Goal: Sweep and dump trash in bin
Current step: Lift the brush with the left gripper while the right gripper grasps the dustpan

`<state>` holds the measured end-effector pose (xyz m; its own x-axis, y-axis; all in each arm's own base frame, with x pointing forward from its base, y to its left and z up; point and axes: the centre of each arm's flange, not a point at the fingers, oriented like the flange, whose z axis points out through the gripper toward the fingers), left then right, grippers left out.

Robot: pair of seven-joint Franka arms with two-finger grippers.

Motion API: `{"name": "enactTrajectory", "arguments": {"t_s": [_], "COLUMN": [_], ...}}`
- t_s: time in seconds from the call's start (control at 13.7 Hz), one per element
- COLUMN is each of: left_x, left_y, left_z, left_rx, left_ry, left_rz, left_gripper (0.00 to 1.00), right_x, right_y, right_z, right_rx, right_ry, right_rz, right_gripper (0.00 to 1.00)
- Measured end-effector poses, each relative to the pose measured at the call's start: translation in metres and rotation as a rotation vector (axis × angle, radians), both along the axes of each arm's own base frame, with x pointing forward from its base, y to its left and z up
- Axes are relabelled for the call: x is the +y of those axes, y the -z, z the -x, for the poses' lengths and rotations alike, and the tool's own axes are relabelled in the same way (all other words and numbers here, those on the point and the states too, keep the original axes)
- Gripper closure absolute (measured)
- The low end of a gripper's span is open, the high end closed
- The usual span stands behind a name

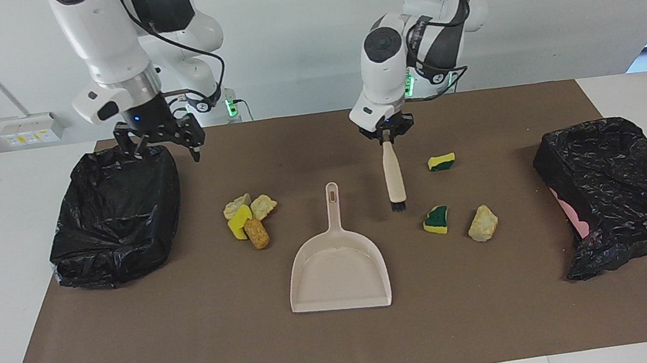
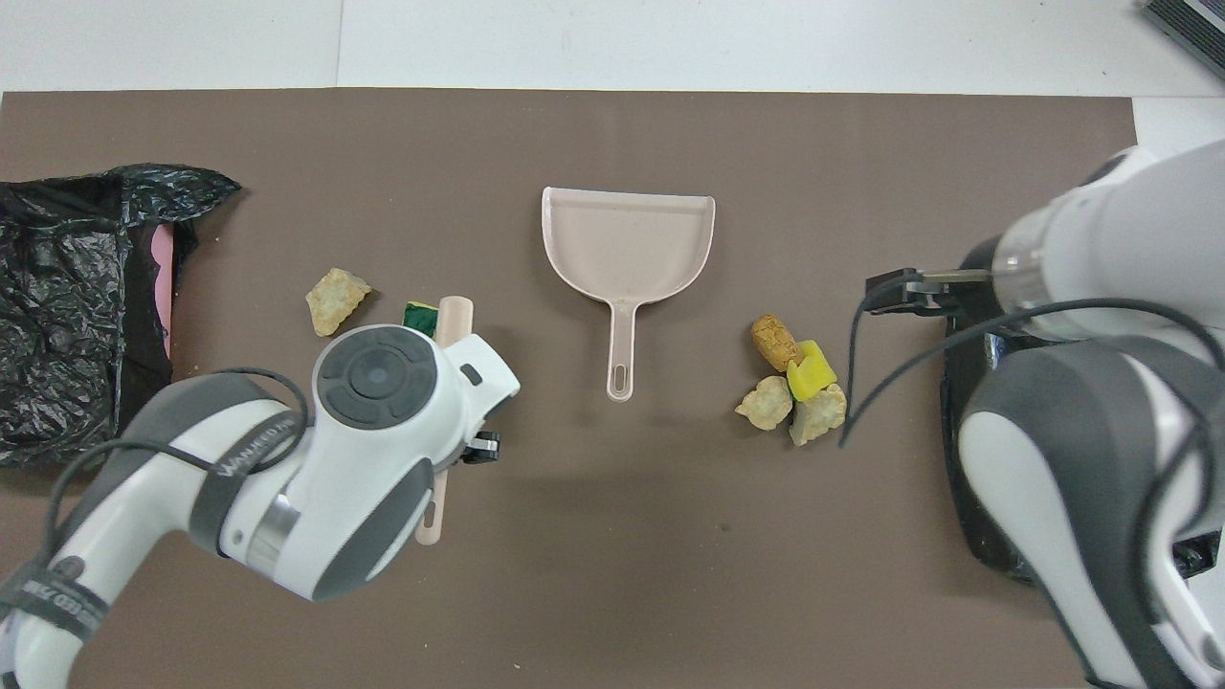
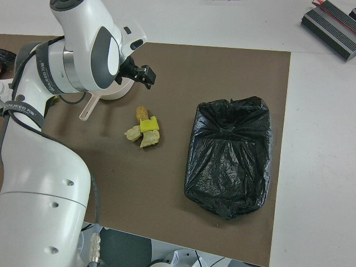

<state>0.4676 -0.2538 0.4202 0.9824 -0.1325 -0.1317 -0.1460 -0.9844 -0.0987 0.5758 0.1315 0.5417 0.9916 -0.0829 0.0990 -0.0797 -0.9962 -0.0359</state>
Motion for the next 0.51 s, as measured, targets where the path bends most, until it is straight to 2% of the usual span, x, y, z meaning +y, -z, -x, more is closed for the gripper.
{"name": "enactTrajectory", "arguments": {"t_s": [0.15,0.22,0.36,0.51], "left_x": [0.049,0.075,0.120,0.161], "left_y": [-0.005,-0.004,0.000,0.005], "left_z": [-0.036,-0.052,-0.075,-0.093], "left_rx": [-0.008,-0.009,-0.013,-0.026], "left_ry": [0.026,0.046,0.056,0.017], "left_rz": [0.007,-0.002,-0.006,-0.002], "left_gripper": [0.74,0.74,0.74,0.74], "right_x": [0.044,0.067,0.116,0.160], "right_y": [0.044,0.067,0.108,0.139], "right_z": [-0.017,-0.021,-0.022,-0.017], "right_rx": [-0.011,0.001,0.019,0.010], "right_ry": [0.055,0.059,0.035,0.044], "right_rz": [-0.024,-0.027,-0.029,-0.043], "right_gripper": [0.00,0.00,0.00,0.00]}}
